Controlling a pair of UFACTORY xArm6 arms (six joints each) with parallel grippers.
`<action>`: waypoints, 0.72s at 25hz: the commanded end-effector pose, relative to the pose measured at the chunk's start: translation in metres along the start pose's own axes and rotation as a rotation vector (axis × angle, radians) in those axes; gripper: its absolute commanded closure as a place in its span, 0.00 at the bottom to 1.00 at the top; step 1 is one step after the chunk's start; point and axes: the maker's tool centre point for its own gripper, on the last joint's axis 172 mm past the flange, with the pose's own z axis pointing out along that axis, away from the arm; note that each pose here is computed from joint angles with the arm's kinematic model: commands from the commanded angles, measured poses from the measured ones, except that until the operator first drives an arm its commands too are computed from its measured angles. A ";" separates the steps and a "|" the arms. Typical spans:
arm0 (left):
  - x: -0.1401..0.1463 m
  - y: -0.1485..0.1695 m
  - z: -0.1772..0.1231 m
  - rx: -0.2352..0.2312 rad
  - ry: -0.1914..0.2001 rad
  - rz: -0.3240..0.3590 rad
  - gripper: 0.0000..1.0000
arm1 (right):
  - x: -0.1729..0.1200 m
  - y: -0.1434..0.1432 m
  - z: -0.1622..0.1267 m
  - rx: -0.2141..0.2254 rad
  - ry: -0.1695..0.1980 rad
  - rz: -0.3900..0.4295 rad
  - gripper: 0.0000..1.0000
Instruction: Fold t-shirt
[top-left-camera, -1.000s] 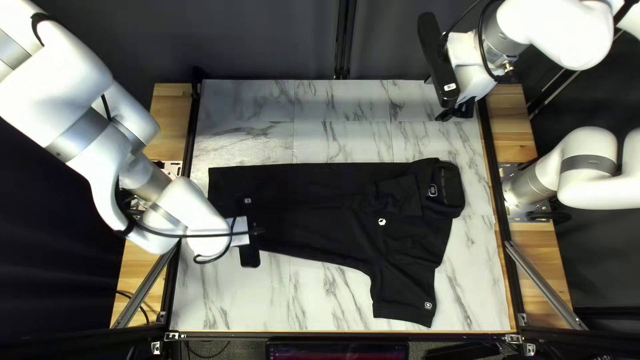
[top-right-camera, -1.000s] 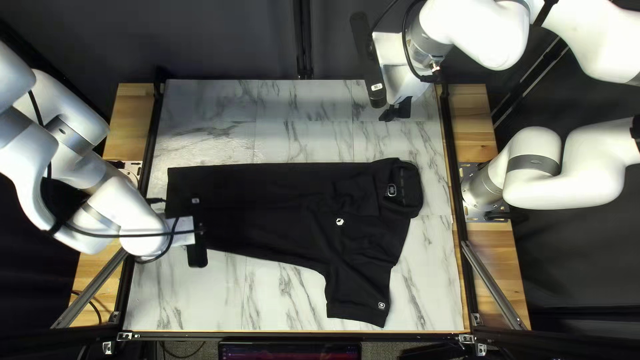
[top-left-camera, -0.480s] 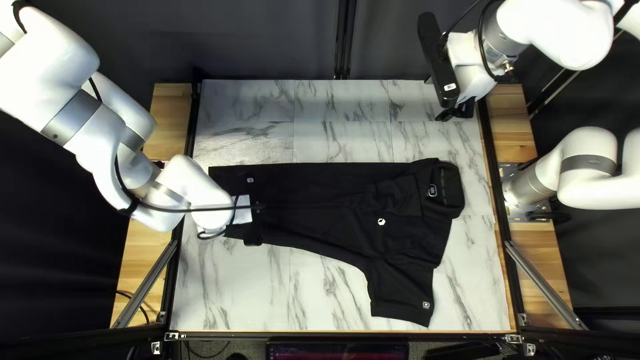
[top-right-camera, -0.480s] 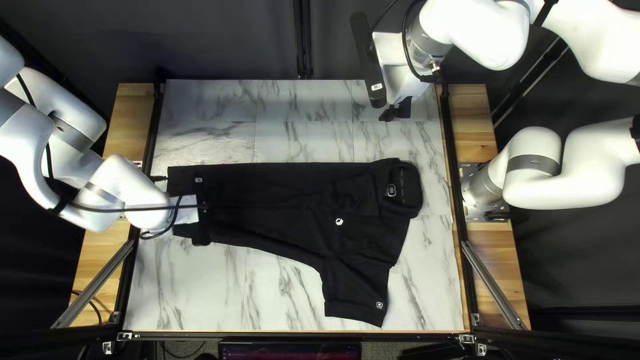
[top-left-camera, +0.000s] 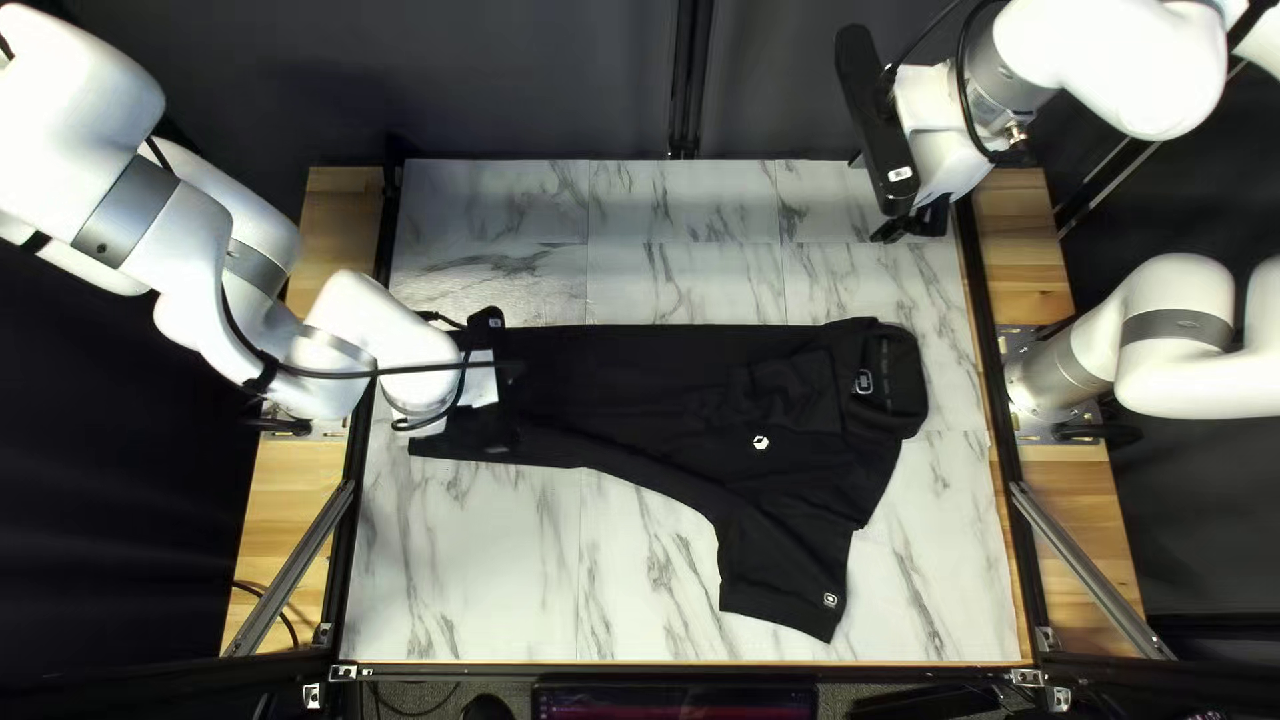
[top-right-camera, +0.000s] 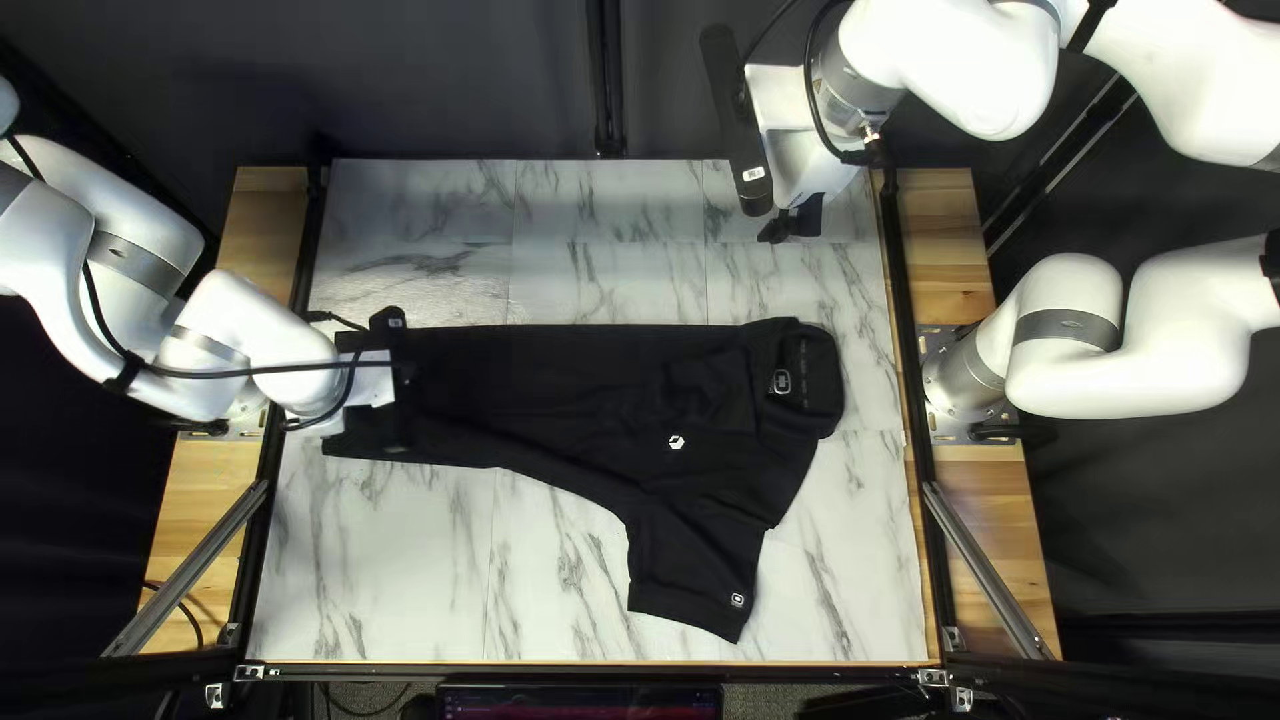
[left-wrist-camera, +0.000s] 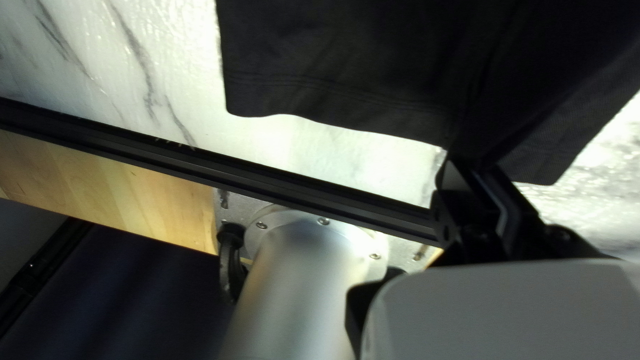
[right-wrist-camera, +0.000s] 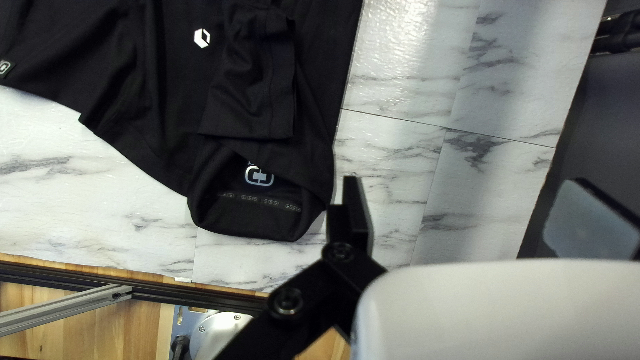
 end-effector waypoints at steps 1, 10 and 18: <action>0.010 -0.004 0.011 -0.010 -0.002 0.008 0.00 | 0.000 0.000 0.000 0.000 0.000 0.000 0.00; 0.011 0.005 0.003 -0.011 0.016 0.015 0.00 | 0.000 0.000 0.000 0.000 0.000 0.000 0.00; 0.015 0.049 -0.023 0.023 0.063 0.068 0.00 | 0.000 0.000 0.000 0.000 0.000 0.000 0.00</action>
